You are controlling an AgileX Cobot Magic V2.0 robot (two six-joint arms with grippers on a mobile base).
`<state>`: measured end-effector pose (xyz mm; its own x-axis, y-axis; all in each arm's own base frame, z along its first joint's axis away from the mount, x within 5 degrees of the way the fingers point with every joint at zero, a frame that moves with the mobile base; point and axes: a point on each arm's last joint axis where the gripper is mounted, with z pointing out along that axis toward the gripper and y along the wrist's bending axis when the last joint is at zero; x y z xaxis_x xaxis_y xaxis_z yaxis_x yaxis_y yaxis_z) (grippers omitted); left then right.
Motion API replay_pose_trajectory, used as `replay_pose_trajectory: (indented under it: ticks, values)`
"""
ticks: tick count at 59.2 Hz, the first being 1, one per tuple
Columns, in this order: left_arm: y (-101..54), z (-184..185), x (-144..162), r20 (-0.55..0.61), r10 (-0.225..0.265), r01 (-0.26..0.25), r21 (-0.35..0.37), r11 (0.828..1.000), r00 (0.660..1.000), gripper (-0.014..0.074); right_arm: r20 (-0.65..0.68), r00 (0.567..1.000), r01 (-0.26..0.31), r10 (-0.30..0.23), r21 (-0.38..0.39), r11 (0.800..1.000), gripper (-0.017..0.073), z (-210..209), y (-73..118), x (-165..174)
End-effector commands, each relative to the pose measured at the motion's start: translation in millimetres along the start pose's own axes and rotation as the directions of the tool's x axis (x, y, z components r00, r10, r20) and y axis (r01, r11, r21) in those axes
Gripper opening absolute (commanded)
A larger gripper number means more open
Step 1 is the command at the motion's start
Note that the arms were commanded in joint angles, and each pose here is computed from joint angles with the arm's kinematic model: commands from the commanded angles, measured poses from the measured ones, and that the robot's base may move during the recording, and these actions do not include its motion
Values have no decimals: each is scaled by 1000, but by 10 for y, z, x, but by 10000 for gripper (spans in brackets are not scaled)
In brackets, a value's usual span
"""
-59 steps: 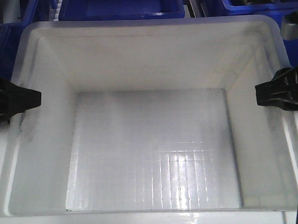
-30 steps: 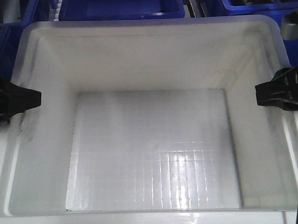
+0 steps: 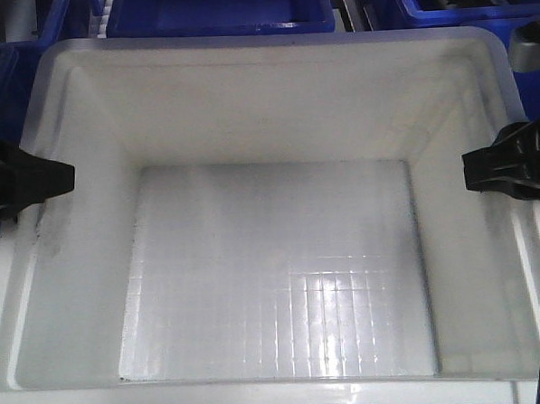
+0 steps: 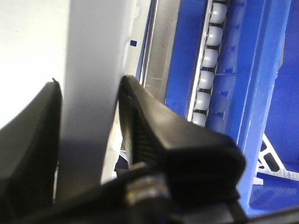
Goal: Move bin from left to right shelf
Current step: 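Hold the white tote level above the roller shelf with both grippers, then push the held tote forward onto the roller shelf with both grippers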
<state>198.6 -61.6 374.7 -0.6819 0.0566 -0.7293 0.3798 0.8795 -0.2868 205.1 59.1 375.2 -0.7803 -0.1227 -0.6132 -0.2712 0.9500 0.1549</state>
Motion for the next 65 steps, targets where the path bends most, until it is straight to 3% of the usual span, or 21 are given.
replay_pose_trajectory:
  ticks: [1,17,28,49,65]
  values:
    - [-158,-173,-170,142,-6,-6,79,997,990,-4,199,980,11,3,-72,997,-4,-214,110,-176]
    - [-155,-173,-175,147,-5,-6,76,997,989,-4,209,978,13,2,-70,997,-4,-216,108,-185]
    - [-125,-124,-202,155,-11,1,65,998,988,-4,260,965,41,-25,-56,998,-4,-226,103,-230]
    - [-45,35,-239,134,-26,19,47,999,991,-4,354,935,42,-25,-42,998,-4,-236,90,-326]
    - [-30,35,-248,144,-13,8,29,1000,989,-4,301,953,29,-15,-41,999,-4,-6,56,-387]
